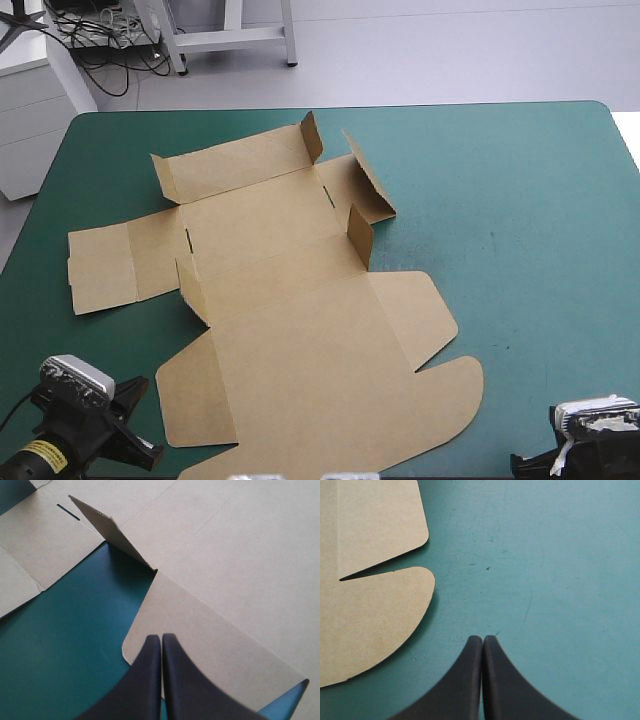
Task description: Fold the box
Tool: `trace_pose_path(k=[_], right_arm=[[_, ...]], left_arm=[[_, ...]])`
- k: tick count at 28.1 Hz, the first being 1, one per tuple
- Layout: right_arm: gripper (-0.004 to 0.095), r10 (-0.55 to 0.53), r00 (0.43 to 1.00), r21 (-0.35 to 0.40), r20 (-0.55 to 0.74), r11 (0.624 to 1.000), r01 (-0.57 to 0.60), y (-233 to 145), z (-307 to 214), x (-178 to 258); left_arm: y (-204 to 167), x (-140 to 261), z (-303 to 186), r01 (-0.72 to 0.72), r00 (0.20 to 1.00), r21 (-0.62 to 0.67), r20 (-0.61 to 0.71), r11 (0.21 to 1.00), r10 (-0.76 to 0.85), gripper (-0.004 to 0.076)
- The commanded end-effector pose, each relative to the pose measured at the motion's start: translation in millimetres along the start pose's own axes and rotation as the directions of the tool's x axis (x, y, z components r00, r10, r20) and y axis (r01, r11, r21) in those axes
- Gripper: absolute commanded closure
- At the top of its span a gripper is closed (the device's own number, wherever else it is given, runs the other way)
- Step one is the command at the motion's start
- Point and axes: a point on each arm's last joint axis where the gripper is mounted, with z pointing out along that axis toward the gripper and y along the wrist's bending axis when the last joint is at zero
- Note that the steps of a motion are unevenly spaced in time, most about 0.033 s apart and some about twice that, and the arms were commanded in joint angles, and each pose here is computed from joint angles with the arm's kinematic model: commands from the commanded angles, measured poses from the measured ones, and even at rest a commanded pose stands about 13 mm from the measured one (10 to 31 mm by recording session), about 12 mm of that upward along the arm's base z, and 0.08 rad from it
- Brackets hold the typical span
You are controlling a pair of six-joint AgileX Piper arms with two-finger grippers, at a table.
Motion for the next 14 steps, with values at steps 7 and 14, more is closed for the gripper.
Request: trace_pose_path(k=[7, 14], right_arm=[[0.0928, 0.001, 0.998, 0.005, 0.066, 1.0, -0.001, -0.9, -3.6, -11.4], [0.0928, 0.021, 0.999, -0.001, 0.024, 1.0, -0.021, -6.3, -6.0, -40.2]], left_arm=[[0.9, -11.2, -3.6, -0.015, 0.997, -0.009, 0.073, 1.0, 0.015, 0.0734], [1.1, -11.2, -3.6, -0.016, 0.997, -0.011, 0.072, 1.0, 0.017, 0.0734]])
